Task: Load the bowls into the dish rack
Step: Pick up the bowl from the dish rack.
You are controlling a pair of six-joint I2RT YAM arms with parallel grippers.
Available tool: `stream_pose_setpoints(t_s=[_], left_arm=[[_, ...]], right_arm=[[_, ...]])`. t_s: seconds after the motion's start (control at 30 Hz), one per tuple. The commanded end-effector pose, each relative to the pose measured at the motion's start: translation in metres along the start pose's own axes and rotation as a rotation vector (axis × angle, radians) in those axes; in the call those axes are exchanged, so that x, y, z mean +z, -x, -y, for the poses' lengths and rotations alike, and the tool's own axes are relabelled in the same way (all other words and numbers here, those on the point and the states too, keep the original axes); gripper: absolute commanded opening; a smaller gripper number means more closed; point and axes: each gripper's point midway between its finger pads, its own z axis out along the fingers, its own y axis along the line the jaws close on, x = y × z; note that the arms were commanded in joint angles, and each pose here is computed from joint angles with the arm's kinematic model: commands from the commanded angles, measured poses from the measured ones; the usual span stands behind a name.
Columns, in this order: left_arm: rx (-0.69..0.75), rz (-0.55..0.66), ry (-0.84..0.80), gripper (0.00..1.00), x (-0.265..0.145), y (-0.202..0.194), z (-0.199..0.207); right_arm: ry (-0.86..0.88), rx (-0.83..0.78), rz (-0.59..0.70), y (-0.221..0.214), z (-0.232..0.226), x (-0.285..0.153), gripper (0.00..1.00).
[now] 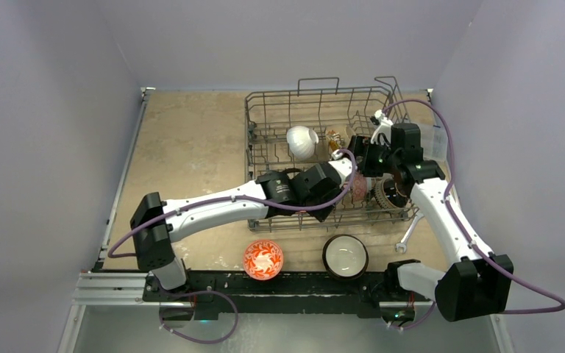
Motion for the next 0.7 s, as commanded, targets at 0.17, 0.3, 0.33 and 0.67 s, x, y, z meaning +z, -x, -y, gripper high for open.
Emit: stream_pose_setpoints(t_s=[0.17,0.3,0.33,0.67], left_arm=[[0.074,0.013,0.146,0.19,-0.004,0.014,-0.005],[0.075,0.02,0.159,0.01,-0.004,0.018,-0.006],[0.072,0.026,0.163,0.0,-0.005,0.02,-0.006],[-0.117,0.336,-0.007,0.0,-0.062,0.09,-0.006]], right_arm=[[0.059,-0.042,0.031,0.009,-0.013,-0.007,0.87],[0.062,-0.048,0.031,0.01,-0.015,-0.009,0.87],[0.063,-0.052,0.034,0.011,-0.015,-0.01,0.87],[0.076,-0.124,0.073,0.024,-0.024,-0.02,0.91]])
